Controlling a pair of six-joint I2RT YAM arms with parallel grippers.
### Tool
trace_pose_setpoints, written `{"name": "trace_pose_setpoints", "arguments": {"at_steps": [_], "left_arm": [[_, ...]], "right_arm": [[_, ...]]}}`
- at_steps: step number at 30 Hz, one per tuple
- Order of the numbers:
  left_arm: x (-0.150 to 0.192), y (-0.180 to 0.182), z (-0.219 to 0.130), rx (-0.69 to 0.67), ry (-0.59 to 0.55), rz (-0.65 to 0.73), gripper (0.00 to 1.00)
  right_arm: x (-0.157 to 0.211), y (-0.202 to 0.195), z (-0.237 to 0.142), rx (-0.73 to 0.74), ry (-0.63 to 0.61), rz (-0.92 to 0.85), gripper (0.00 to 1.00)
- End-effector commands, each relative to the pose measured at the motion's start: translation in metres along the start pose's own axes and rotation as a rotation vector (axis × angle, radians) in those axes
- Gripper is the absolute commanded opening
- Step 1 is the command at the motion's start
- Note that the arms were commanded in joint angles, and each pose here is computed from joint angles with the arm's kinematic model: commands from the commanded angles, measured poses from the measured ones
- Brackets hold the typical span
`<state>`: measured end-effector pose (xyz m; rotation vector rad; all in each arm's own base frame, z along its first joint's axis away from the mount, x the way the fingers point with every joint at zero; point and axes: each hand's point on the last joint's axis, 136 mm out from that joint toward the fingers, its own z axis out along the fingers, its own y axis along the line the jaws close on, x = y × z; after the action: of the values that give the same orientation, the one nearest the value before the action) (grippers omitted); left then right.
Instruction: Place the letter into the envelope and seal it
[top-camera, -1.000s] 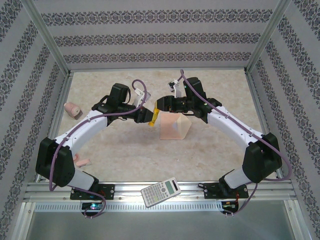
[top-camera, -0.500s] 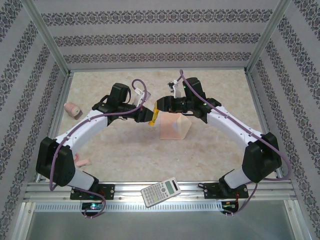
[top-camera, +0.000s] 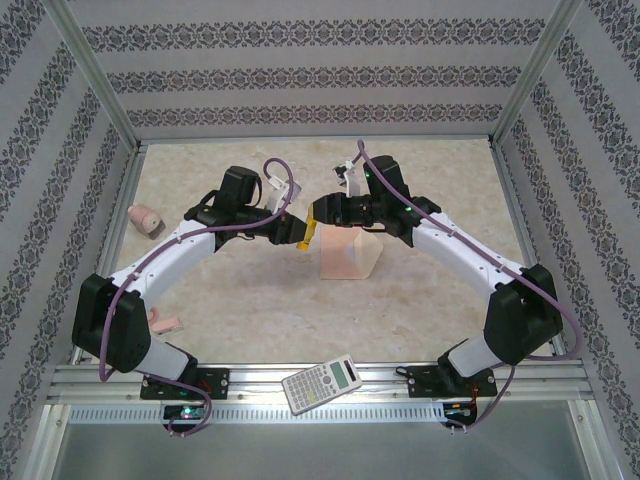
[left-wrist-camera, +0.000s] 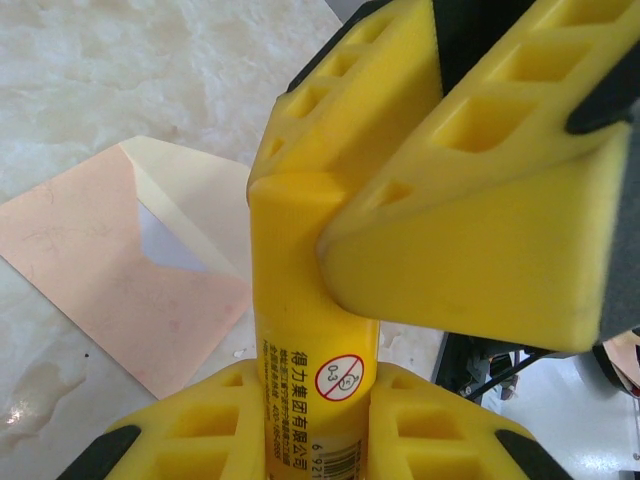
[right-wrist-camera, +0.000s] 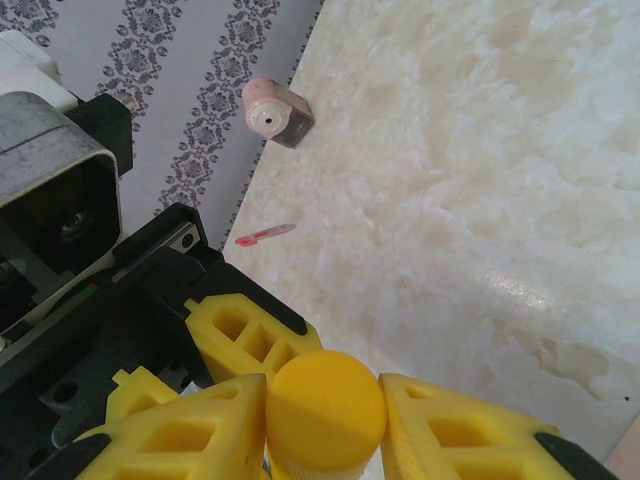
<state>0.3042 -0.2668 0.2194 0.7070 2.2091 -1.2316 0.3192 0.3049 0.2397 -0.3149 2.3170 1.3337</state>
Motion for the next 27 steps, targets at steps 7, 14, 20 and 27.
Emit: {"name": "trace_pose_setpoints", "arguments": {"at_steps": [7,14,20,27], "left_arm": [[-0.014,-0.007,0.001,0.02,-0.042,0.039,0.0],[-0.001,-0.003,0.005,0.03,-0.029,0.015,0.0],[0.018,-0.001,0.005,0.026,-0.011,-0.004,0.0],[0.035,0.002,0.007,0.02,0.008,-0.02,0.0]], "right_arm": [[-0.009,0.011,-0.001,-0.021,-0.037,-0.033,0.17],[-0.022,0.012,-0.009,0.002,-0.1,-0.048,0.08],[-0.041,0.011,-0.017,0.014,-0.158,-0.043,0.04],[-0.064,0.014,-0.024,0.016,-0.217,-0.045,0.01]]}}
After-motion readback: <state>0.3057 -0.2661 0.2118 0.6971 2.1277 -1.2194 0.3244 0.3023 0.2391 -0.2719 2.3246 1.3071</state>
